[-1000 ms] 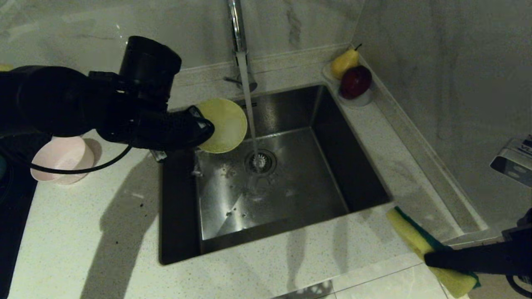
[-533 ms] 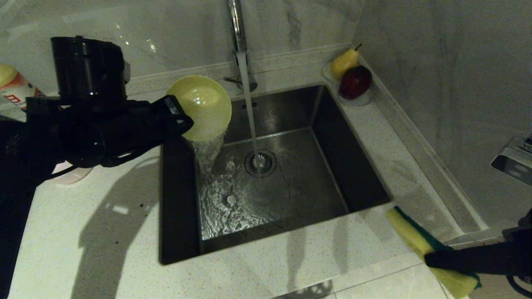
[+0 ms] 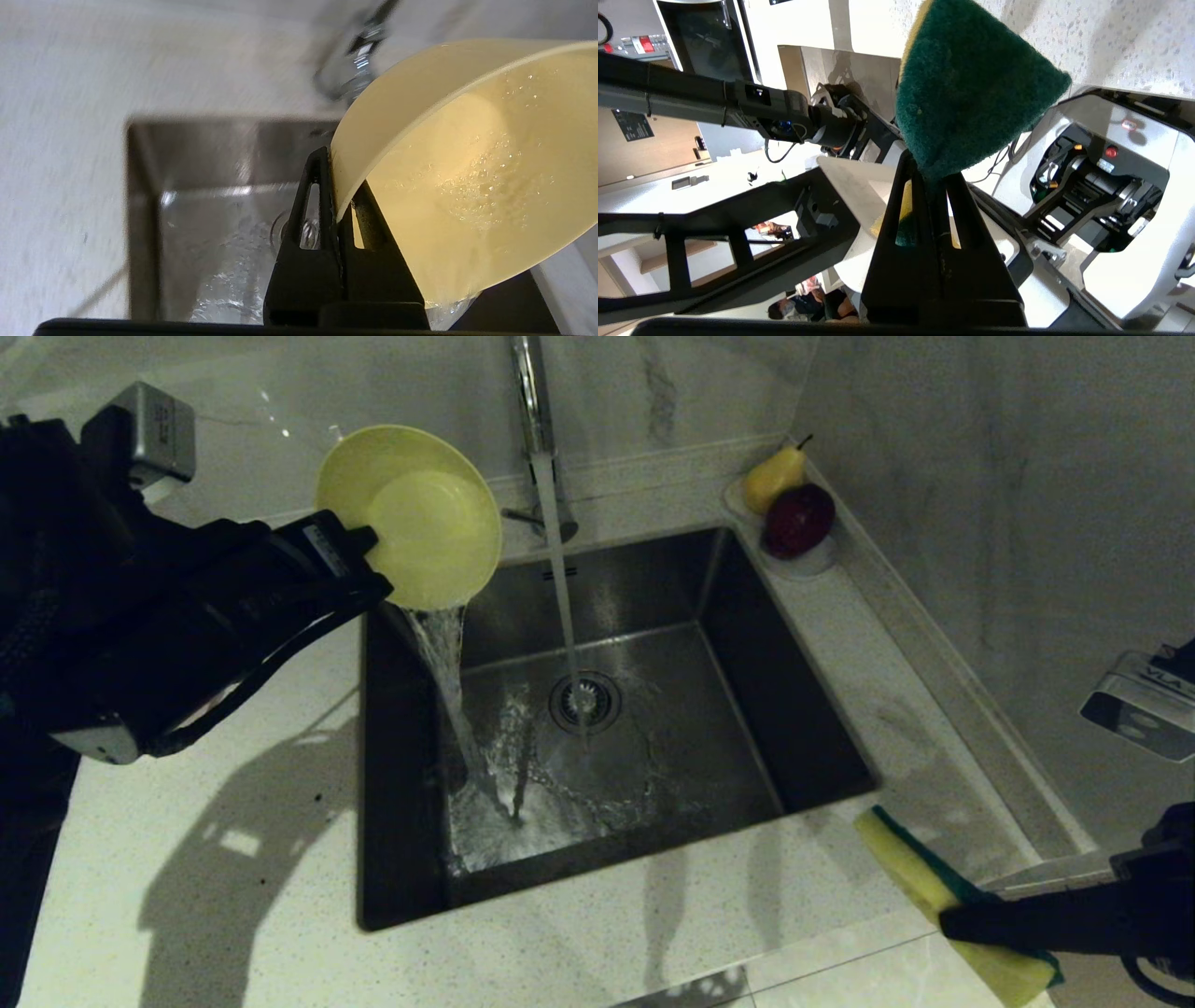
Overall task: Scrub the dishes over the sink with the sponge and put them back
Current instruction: Wash the bowl, then wipe the bowl
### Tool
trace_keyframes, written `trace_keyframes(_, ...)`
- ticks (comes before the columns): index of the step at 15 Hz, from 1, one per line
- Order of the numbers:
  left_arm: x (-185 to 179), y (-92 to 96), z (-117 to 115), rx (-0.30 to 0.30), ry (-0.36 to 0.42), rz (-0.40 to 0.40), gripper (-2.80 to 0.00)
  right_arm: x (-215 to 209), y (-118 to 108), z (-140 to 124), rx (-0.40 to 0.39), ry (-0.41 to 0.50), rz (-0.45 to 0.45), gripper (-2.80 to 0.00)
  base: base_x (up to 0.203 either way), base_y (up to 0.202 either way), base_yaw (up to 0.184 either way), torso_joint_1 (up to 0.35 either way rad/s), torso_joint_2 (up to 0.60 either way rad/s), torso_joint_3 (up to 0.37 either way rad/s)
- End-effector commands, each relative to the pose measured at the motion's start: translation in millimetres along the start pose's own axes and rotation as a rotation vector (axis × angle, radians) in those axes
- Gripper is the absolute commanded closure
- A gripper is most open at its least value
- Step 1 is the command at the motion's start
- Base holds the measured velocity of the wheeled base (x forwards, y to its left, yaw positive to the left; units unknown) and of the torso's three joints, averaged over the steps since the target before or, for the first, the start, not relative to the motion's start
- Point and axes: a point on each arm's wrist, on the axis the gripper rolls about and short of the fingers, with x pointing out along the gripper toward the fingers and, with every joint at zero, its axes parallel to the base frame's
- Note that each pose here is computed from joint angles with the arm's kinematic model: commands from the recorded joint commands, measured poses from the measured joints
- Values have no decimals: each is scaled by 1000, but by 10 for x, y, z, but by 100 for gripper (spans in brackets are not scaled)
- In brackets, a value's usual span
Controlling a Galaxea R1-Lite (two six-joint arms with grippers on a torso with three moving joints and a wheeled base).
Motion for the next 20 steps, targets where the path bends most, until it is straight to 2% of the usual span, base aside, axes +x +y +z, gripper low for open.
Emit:
trace_keyframes(1, -132, 19, 17, 38, -98, -73, 0, 52, -37, 8, 10, 10, 2, 0, 0, 0, 0, 0, 0, 0)
trace_keyframes(4, -207, 27, 25, 99, -206, -125, 0, 57, -35, 11, 5, 11, 19, 0, 0, 0, 0, 0, 0, 0)
trace_keyframes(6, -250, 41, 3, 111, -237, -133, 0, 61, -27, 27, 3, 10, 20, 0, 0, 0, 0, 0, 0, 0)
trace_keyframes(9, -281, 51, -9, 111, -235, -138, 0, 62, -18, 25, 0, 17, 36, 0, 0, 0, 0, 0, 0, 0)
trace_keyframes(11, -295, 71, -87, 111, -184, -140, 0, 47, 15, 38, -14, 12, 54, 0, 0, 0, 0, 0, 0, 0)
trace_keyframes(12, -293, 84, -144, 115, -135, -136, 0, 34, 37, 45, -21, 7, 61, 0, 0, 0, 0, 0, 0, 0)
trace_keyframes(13, -284, 100, -215, 113, -53, -124, 0, 9, 88, 71, -36, -4, 75, 0, 0, 0, 0, 0, 0, 0)
trace_keyframes(17, -289, 136, -366, 9, 356, -23, 0, -7, 264, 175, -87, -9, 139, 0, 0, 0, 0, 0, 0, 0)
trace_keyframes(19, -299, 121, -312, -59, 486, 21, 0, 29, 346, 238, -108, 0, 167, 0, 0, 0, 0, 0, 0, 0)
trace_keyframes(20, -307, 110, -309, -90, 533, 8, 0, 53, 385, 259, -119, 9, 182, 0, 0, 0, 0, 0, 0, 0)
